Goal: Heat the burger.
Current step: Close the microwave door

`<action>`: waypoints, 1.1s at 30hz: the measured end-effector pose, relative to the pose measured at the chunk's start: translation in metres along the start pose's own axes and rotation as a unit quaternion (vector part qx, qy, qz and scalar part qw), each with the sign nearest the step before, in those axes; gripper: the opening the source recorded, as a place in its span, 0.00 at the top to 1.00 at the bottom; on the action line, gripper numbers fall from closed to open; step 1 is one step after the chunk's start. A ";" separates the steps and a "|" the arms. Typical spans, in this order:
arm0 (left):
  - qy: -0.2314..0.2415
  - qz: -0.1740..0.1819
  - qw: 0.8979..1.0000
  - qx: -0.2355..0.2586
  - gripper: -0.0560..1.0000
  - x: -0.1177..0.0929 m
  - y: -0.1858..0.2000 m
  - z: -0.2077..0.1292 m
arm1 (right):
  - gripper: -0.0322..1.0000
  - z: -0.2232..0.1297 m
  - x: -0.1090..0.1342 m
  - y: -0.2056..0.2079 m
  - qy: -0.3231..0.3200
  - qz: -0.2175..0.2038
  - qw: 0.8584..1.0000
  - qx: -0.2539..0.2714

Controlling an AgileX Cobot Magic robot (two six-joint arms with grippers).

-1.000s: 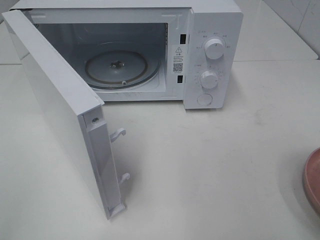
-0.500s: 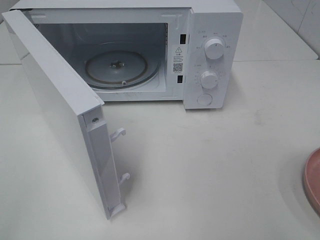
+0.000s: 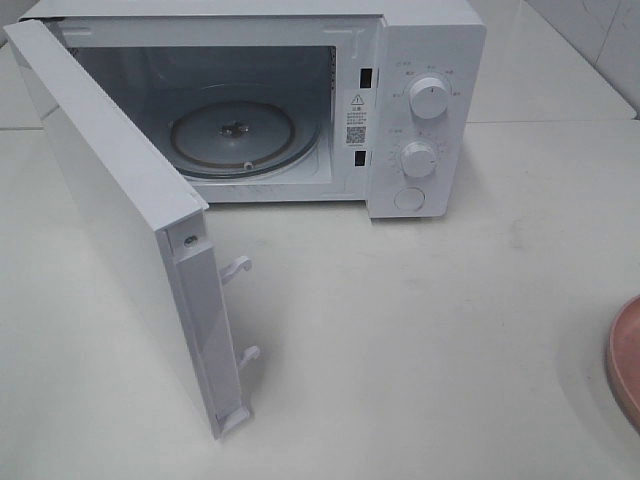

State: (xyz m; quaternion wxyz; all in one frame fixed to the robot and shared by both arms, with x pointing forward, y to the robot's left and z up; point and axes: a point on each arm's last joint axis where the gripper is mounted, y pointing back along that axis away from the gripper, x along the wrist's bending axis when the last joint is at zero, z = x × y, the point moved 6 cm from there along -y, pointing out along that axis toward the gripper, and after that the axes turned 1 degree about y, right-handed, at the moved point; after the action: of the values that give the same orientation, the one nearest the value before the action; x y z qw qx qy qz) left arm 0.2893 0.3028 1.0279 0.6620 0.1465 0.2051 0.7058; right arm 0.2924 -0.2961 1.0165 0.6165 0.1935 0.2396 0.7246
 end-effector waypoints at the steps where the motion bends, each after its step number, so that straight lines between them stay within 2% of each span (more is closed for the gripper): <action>1: 0.000 0.000 1.000 0.000 0.08 0.000 0.000 0.000 | 0.23 -0.001 0.000 0.000 -0.003 -0.003 1.000 -0.009; 2: 0.000 0.000 1.000 0.000 0.08 0.000 0.000 0.000 | 0.23 -0.001 0.000 0.000 -0.003 -0.003 1.000 -0.009; 4: 0.000 0.000 1.000 0.000 0.08 0.000 0.000 0.000 | 0.23 -0.003 -0.002 0.006 -0.016 -0.017 0.999 -0.042; 8: 0.000 0.000 1.000 0.000 0.08 0.000 0.000 0.000 | 0.23 -0.004 -0.003 0.009 -0.026 -0.029 0.998 -0.053; 33: 0.000 0.000 1.000 0.000 0.08 0.000 0.000 0.000 | 0.23 -0.004 -0.004 0.009 -0.030 -0.038 0.997 -0.054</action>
State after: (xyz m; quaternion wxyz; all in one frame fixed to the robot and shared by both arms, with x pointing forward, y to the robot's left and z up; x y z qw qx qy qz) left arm 0.2893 0.3028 1.0279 0.6620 0.1465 0.2051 0.7058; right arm 0.2839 -0.3018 1.0188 0.6601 0.1727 0.1890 0.7062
